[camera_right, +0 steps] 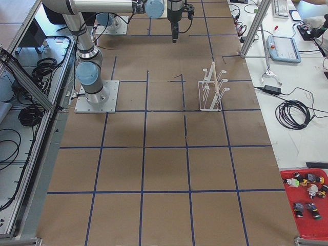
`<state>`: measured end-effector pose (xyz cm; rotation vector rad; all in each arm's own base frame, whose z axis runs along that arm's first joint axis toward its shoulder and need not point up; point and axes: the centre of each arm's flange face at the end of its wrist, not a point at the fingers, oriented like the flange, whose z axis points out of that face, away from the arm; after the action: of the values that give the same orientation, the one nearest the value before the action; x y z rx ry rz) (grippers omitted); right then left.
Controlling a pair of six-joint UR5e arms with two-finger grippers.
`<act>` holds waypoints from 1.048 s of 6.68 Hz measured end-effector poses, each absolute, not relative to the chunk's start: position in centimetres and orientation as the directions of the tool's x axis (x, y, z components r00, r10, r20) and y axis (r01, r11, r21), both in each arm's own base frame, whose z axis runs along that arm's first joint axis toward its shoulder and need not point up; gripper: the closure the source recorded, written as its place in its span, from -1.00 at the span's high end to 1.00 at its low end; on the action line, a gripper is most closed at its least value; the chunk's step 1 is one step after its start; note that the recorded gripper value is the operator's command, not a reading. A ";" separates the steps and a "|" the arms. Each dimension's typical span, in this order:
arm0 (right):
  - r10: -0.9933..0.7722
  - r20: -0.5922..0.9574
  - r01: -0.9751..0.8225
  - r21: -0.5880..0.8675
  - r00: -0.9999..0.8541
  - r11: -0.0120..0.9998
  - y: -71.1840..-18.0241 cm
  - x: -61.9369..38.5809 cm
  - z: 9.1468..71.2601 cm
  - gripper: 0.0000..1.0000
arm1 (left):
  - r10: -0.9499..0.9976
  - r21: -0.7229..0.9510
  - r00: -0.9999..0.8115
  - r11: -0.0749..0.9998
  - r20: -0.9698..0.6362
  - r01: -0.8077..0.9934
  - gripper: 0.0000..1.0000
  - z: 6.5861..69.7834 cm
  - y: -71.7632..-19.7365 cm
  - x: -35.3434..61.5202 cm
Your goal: Transfer IKEA cup to right arm and place on rack
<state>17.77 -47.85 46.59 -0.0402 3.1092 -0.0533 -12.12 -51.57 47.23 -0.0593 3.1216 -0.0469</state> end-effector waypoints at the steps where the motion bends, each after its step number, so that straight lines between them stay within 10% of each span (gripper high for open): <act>1: -0.027 -0.031 -0.026 -0.034 -0.999 0.999 -47.9 17.8 46.6 1.00 | -0.038 -0.030 -0.999 0.999 -0.018 -0.038 1.00 47.2 -51.6 -12.1; 7: -0.025 -0.024 -0.025 -0.032 -0.999 0.999 -48.0 17.7 46.4 1.00 | -0.036 -0.033 -0.999 0.999 -0.019 -0.035 1.00 47.4 -51.4 -12.1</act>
<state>17.68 -48.04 46.37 -0.0392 3.1168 -0.0493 -12.11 -51.44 47.36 -0.0554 3.1216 -0.0504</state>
